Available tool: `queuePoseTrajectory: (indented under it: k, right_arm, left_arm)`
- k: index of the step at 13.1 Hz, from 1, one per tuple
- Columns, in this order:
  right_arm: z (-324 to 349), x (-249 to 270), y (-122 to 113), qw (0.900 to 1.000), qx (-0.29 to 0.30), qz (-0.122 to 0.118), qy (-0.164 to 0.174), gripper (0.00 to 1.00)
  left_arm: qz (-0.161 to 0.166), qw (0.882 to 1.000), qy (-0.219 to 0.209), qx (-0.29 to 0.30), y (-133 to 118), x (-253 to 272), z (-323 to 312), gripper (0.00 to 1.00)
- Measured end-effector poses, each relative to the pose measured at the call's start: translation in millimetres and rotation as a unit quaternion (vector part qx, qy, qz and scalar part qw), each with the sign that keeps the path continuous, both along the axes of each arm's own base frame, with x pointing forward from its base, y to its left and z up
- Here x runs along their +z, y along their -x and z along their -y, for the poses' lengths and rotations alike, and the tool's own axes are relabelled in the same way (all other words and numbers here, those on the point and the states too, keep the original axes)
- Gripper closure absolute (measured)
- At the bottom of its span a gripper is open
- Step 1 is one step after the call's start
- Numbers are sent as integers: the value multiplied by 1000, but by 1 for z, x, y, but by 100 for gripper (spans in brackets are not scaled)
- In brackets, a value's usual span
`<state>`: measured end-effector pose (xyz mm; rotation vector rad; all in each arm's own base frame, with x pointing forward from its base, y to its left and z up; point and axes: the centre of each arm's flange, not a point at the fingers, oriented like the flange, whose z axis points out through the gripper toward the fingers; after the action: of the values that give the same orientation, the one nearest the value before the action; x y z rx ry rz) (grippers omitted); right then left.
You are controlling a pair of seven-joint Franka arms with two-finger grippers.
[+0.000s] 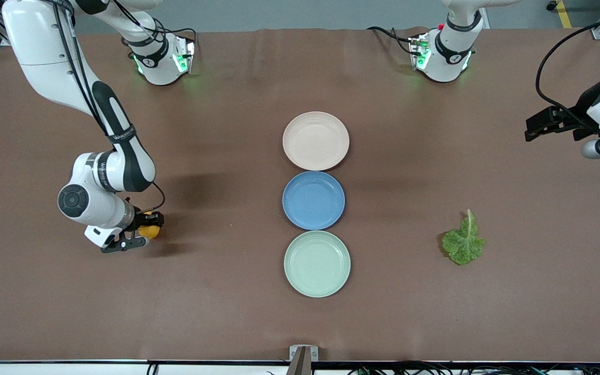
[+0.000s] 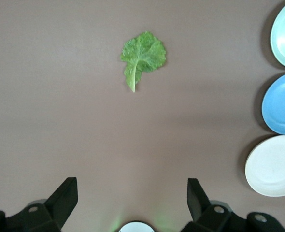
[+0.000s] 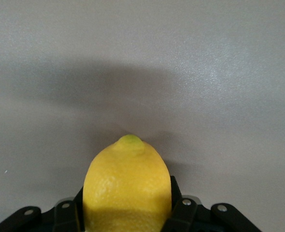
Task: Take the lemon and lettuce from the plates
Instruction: 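Release the lemon on the table and lift the right gripper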
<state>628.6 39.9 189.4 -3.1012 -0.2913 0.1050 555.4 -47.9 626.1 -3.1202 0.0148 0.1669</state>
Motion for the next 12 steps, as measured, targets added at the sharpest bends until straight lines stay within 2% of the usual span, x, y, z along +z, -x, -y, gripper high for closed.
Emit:
queuePoseTrajectory:
  k: [1,4,5,7,10,12]
  right_arm:
    - [1,0,0,1000,-1,1,0,33]
    - [1,5,-4,1000,0,7,0,2]
    - [0,9,-8,1000,0,10,-1,0]
    - [0,25,-16,1000,0,3,-2,0]
    - [2,71,-34,1000,0,-31,-3,0]
    - [15,112,-45,999,-8,-43,0,0]
  left_arm:
    - [-2,1000,-2,0,6,0,1,0]
    - [2,1000,-4,-3,18,7,4,0]
    - [5,1000,-3,-4,20,9,6,0]
    - [7,1000,-3,-5,20,10,7,0]
    - [3,1000,5,-3,20,6,7,0]
    - [1,1000,5,-4,20,4,8,0]
